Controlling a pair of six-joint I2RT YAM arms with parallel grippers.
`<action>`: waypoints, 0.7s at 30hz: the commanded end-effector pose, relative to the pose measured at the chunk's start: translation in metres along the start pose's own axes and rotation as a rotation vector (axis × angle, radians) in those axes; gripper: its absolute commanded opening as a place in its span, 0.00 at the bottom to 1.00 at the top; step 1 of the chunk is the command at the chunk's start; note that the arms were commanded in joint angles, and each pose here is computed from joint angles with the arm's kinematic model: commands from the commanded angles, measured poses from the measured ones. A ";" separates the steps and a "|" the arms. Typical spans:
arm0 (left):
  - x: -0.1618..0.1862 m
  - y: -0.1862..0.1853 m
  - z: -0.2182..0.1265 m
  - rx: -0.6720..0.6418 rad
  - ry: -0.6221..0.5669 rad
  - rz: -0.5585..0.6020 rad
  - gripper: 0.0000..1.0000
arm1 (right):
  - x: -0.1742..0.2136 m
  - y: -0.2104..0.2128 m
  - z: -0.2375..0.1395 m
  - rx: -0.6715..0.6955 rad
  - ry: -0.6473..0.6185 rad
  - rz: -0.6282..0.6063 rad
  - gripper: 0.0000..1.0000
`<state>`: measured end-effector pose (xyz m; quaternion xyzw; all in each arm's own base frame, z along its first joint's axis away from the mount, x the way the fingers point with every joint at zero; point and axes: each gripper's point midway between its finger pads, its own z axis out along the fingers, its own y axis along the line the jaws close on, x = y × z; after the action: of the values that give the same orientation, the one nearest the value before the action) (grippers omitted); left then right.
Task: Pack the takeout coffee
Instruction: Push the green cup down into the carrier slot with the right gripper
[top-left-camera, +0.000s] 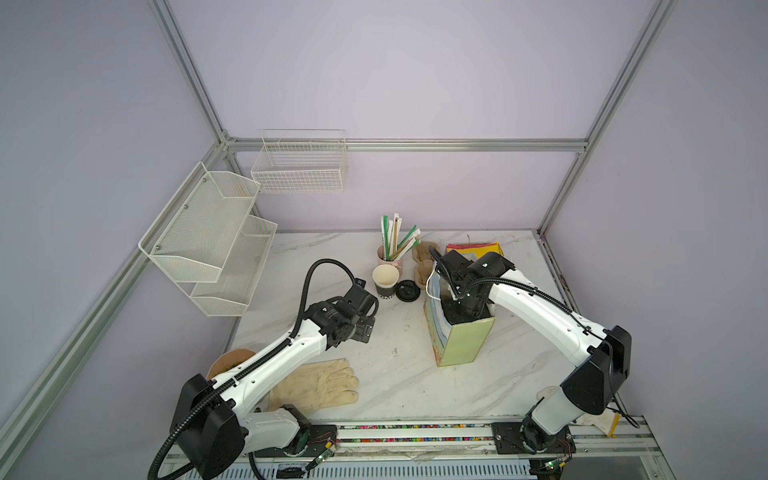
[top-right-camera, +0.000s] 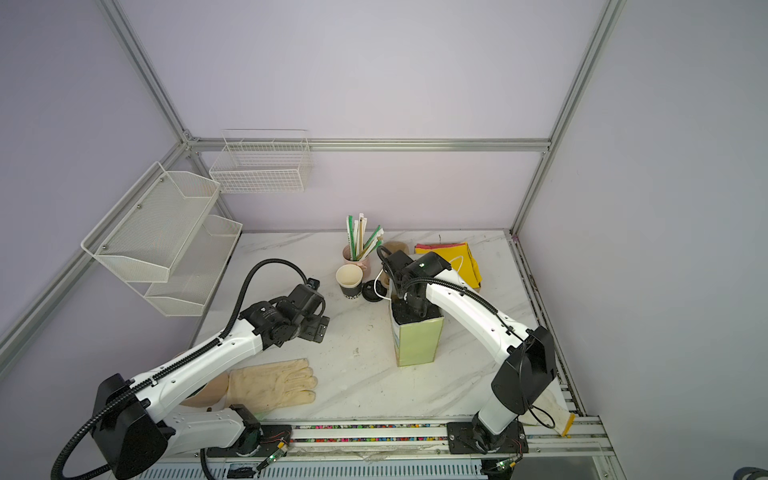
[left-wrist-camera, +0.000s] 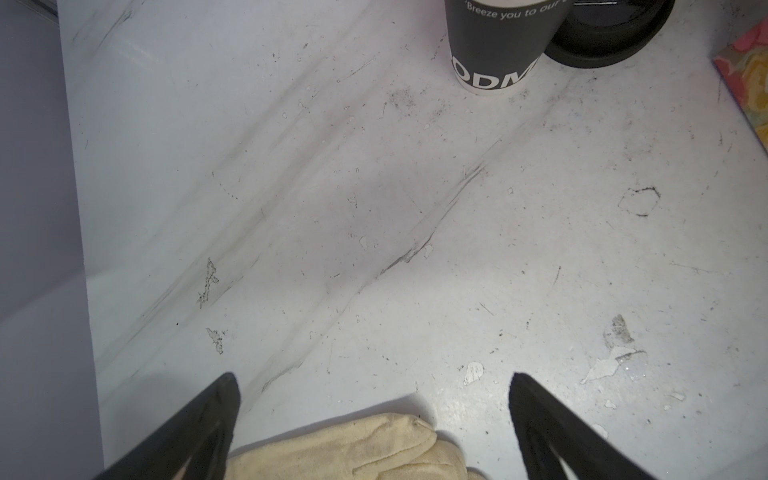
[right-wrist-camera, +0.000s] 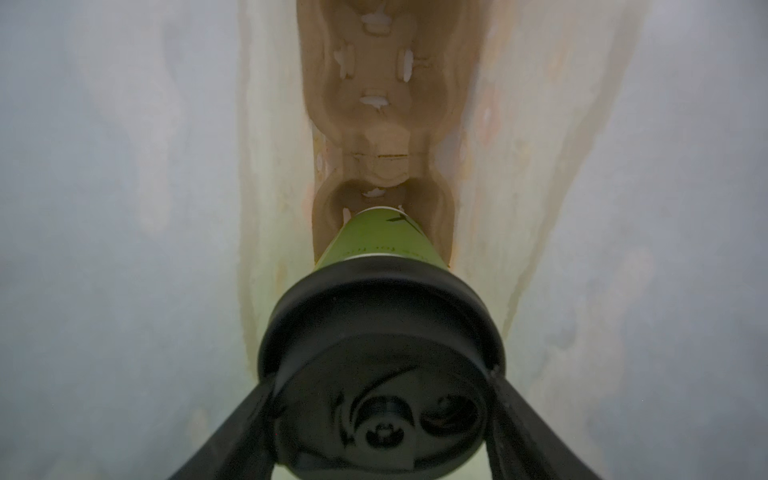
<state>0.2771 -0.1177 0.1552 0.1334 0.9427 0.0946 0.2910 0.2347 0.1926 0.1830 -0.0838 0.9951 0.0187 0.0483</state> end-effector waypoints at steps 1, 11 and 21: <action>-0.026 0.003 -0.015 0.017 -0.061 -0.023 1.00 | 0.011 -0.004 -0.004 0.006 0.018 0.009 0.68; -0.025 0.003 -0.013 0.009 -0.051 -0.017 1.00 | 0.014 -0.005 -0.003 0.005 0.024 0.032 0.67; -0.024 0.002 -0.012 0.008 -0.045 -0.016 1.00 | 0.009 -0.008 0.003 0.042 0.026 0.035 0.67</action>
<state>0.2753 -0.1164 0.1485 0.1389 0.9453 0.1028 0.2768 0.2324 0.1902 0.1789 -0.0715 0.9964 0.0143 0.0425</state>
